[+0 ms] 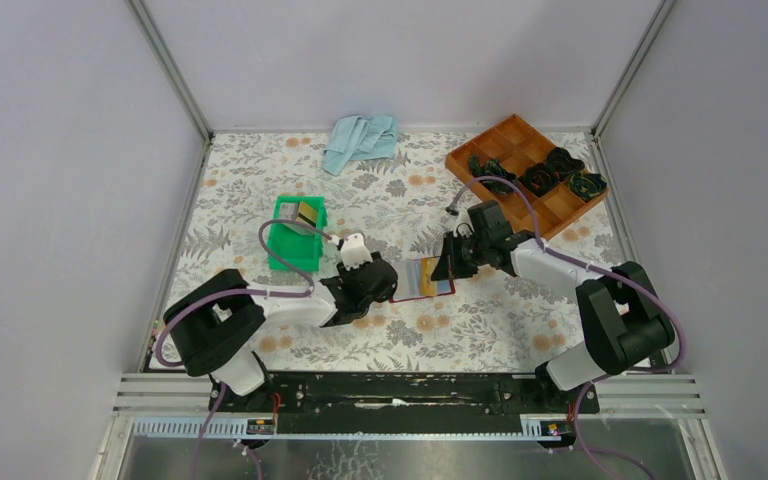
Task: Put the credit cards into the card holder
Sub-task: Insert the credit card into the card holder.
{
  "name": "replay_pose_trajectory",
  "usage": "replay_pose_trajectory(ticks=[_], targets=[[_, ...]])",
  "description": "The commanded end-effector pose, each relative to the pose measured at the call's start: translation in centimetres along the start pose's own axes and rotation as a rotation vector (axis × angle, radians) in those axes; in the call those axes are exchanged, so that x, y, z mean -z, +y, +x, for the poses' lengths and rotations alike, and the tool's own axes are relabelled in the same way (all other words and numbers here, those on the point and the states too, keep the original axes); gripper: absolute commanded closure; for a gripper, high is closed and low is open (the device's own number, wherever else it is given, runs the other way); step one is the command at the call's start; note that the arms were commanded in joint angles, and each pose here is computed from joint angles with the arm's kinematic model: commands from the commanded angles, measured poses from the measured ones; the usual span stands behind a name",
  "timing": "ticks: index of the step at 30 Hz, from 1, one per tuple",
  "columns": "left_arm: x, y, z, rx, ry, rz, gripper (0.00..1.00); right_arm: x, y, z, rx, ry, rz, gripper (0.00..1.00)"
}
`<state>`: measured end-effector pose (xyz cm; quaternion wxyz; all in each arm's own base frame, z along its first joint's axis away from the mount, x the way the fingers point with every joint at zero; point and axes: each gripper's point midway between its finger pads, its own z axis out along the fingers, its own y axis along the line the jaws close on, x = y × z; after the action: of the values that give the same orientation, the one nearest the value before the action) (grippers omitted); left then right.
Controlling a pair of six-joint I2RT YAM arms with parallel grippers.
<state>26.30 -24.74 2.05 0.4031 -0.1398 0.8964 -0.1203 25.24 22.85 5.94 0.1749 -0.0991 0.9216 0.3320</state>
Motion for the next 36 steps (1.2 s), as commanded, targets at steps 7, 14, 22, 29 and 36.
replay_pose_trajectory(ticks=[7,14,22,29,36], targets=[[-0.5,0.5,0.3,0.004,0.006,-0.002,0.41,-0.4,0.3,-0.6,0.011,-0.016,-0.045,1.00],[-0.6,0.6,1.1,-0.003,0.039,0.000,0.41,-0.7,0.5,-0.5,-0.001,-0.009,-0.070,1.00],[-1.3,0.9,1.6,-0.026,0.063,-0.026,0.41,-0.9,0.4,-0.4,-0.030,-0.009,-0.084,1.00],[-1.0,1.7,0.6,-0.040,0.026,-0.061,0.43,-1.1,0.4,-0.3,-0.090,-0.014,-0.134,1.00],[-0.7,0.7,0.0,-0.011,0.038,-0.007,0.57,-1.1,0.2,-0.5,-0.146,-0.019,-0.171,1.00]])
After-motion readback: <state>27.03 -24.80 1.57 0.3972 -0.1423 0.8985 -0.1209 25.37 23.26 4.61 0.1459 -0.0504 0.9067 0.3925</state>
